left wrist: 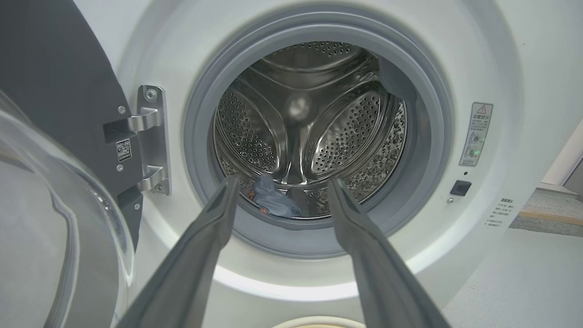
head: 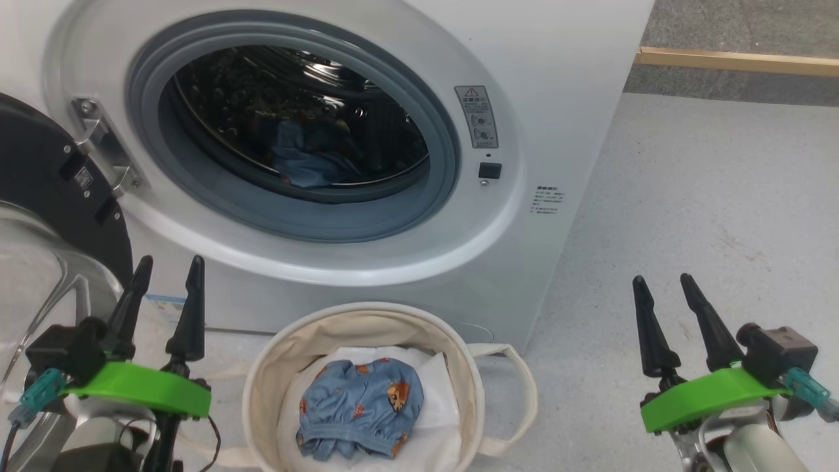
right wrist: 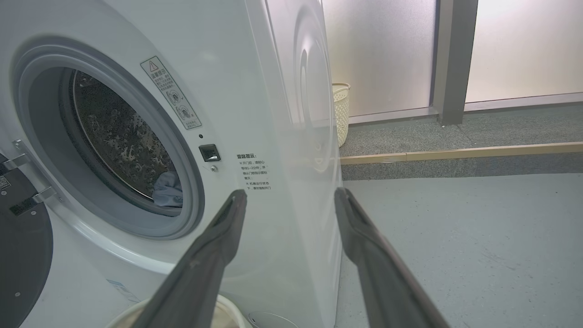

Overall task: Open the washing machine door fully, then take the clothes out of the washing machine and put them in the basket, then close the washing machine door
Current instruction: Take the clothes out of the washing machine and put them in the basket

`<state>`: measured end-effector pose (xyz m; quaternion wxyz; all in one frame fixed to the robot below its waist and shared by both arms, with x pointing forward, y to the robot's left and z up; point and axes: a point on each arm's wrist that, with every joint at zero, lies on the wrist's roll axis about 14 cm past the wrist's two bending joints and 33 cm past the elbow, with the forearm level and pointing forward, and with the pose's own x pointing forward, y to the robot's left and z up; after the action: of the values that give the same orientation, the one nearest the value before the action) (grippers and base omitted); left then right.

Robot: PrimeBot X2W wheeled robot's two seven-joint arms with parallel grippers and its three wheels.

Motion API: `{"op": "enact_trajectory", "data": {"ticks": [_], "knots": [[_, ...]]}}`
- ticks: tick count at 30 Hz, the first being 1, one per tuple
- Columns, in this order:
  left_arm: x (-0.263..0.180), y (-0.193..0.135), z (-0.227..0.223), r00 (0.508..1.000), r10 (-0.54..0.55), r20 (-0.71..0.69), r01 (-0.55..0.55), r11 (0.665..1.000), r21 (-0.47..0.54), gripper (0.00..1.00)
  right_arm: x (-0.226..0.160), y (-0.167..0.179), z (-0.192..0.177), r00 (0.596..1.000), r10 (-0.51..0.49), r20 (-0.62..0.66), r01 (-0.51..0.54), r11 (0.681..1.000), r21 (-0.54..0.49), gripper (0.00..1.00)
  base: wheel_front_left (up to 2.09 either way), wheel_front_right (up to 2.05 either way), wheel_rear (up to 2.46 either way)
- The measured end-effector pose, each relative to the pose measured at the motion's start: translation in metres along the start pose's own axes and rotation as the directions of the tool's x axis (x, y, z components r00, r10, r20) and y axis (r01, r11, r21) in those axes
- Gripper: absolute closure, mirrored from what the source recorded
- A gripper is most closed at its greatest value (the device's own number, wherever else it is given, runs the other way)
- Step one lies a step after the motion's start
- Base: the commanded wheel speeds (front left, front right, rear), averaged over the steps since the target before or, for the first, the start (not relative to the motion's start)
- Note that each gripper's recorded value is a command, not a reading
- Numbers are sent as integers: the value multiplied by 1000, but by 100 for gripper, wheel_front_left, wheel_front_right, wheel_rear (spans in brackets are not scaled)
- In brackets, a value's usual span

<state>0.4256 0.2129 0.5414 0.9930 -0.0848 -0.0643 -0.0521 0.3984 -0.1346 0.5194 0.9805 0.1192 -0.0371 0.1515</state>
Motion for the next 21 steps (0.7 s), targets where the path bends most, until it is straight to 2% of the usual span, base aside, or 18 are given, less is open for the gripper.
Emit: {"op": "enact_trajectory", "data": {"ticks": [13, 21], "knots": [[3, -1, -5, 1000, -5, -13, 5, 1000, -2, 0, 0, -3, -4, 1000, -8, -9, 8, 1000, 4, 0, 0, 0, 0], [19, -1, -30, 997, -8, -72, 8, 1000, -7, 0, 7, -2, -11, 1000, -13, -16, 13, 1000, 25, 0, 0, 0, 0]]}}
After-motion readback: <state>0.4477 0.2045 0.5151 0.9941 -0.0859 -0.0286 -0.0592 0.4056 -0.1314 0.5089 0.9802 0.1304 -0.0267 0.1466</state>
